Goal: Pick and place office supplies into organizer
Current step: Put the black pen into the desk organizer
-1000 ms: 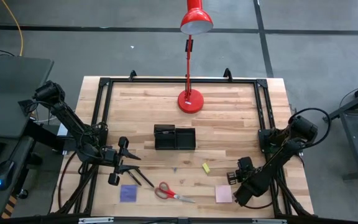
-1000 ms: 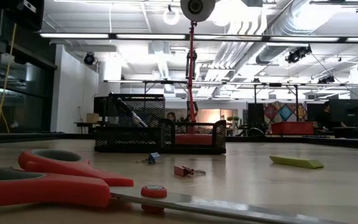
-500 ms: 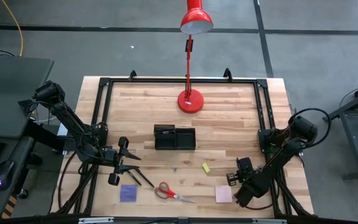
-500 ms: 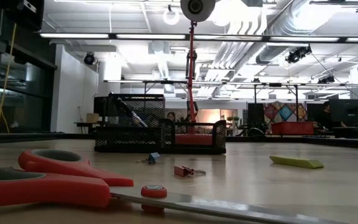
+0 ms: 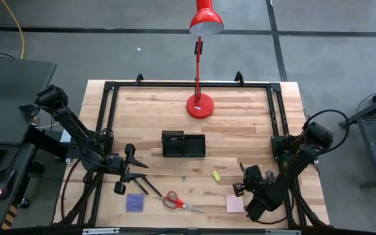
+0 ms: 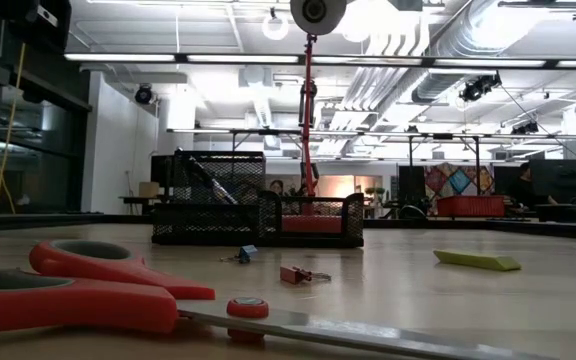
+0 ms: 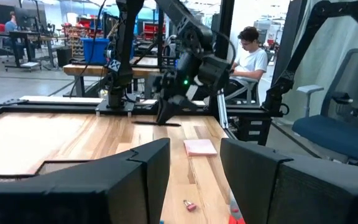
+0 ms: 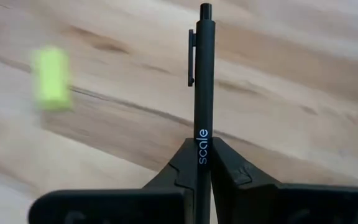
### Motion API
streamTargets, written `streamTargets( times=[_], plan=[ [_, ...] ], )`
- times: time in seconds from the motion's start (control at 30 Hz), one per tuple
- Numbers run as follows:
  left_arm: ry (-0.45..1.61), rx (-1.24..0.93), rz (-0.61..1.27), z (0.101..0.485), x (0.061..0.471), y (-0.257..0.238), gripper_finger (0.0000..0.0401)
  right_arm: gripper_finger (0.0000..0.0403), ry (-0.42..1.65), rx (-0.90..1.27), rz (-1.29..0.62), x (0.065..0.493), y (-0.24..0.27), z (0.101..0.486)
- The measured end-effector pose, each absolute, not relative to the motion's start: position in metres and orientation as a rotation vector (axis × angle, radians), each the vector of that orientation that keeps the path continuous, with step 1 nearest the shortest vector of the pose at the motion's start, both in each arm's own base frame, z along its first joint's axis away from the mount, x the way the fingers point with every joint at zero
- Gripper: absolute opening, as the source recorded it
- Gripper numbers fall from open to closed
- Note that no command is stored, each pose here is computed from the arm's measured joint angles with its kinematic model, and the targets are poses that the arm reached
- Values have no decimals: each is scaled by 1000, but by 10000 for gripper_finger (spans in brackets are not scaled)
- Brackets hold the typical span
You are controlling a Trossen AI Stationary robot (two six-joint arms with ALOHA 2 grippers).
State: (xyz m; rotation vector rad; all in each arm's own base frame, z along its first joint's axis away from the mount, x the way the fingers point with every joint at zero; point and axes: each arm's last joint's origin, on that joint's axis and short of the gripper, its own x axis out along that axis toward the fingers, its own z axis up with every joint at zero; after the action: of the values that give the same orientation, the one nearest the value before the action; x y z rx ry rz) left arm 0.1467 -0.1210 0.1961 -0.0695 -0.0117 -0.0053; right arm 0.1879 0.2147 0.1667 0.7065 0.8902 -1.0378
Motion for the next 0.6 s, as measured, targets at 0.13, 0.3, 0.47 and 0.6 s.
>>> streamTargets(
  times=[0.13,0.3,0.47,0.6],
  plan=[
    [-8,-72,4,196,147,-121,136,4,778,606,-955,199,211,172],
    [-8,-95,6,196,147,-121,136,4,677,479,-881,214,203,175],
    [-8,-118,6,196,147,-121,136,4,608,360,-819,232,195,177],
    [-8,-130,6,196,147,-121,136,3,559,261,-758,249,192,179]
  ],
)
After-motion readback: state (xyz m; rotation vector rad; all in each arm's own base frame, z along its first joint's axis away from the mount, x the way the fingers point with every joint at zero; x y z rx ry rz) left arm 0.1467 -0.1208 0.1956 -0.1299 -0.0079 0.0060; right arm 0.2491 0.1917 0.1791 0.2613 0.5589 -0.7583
